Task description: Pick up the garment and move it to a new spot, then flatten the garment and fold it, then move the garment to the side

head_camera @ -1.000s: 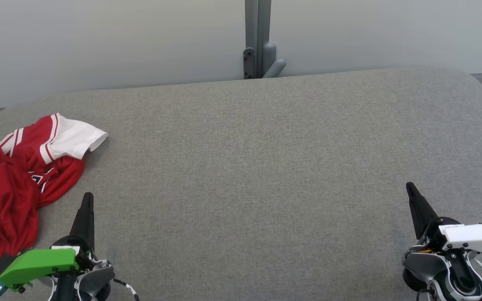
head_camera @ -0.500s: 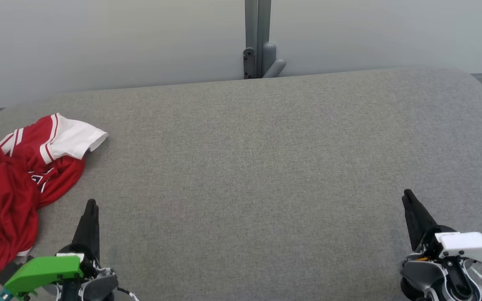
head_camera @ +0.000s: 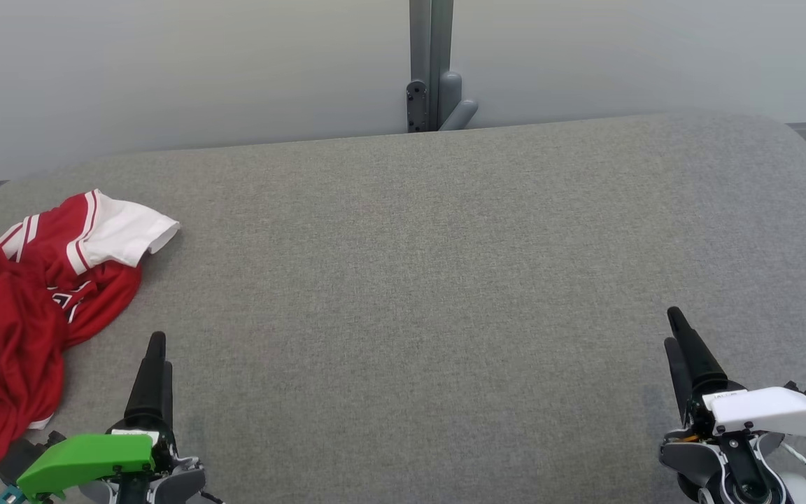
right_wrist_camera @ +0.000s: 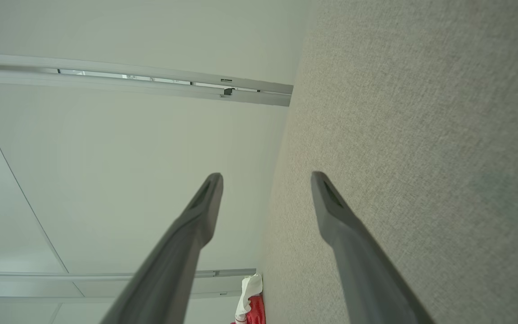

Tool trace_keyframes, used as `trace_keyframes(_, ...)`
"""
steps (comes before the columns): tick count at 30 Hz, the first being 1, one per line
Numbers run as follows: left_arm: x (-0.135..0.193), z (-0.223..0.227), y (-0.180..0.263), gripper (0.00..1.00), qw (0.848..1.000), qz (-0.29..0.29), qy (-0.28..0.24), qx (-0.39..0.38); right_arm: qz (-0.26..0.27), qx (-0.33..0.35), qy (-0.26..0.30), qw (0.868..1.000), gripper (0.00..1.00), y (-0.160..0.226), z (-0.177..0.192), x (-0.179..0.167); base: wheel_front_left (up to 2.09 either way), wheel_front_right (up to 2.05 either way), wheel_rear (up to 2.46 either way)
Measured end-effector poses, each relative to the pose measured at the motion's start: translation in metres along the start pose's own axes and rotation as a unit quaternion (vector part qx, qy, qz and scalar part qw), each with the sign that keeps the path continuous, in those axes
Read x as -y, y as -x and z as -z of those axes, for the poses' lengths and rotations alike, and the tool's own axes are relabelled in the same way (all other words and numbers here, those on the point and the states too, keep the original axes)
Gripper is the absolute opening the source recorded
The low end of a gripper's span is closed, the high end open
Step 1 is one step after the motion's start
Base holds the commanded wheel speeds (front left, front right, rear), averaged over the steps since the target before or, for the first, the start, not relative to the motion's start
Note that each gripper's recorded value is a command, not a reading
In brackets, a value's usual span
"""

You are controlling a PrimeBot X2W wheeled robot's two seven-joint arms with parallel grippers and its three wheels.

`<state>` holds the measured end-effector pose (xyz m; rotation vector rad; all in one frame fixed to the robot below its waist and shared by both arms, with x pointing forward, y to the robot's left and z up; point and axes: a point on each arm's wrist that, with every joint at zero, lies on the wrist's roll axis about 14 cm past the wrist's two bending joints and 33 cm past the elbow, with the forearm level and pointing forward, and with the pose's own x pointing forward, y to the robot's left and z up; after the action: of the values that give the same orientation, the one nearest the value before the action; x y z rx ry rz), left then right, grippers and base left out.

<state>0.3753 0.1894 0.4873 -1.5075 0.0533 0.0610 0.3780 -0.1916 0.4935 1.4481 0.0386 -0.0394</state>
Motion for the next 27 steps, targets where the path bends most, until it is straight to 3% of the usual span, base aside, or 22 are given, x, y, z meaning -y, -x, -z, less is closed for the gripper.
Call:
trace_keyframes(10,-0.001,0.001,0.0,1.0,0.993,-0.014,-0.12,-0.006,-0.025,-0.006,0.147,0.989,1.0,-0.002,0.006,-0.017,0.0,0.0,0.0)
trace_keyframes(19,-0.005,-0.004,0.002,1.0,0.97,-0.03,-0.239,-0.004,-0.044,-0.013,0.267,0.963,1.0,-0.003,0.009,-0.026,0.0,0.0,0.0)
trace_keyframes(27,-0.013,-0.008,0.007,1.0,0.947,-0.041,-0.317,-0.002,-0.047,-0.02,0.339,0.94,1.0,-0.003,0.015,-0.024,0.0,0.0,0.0)
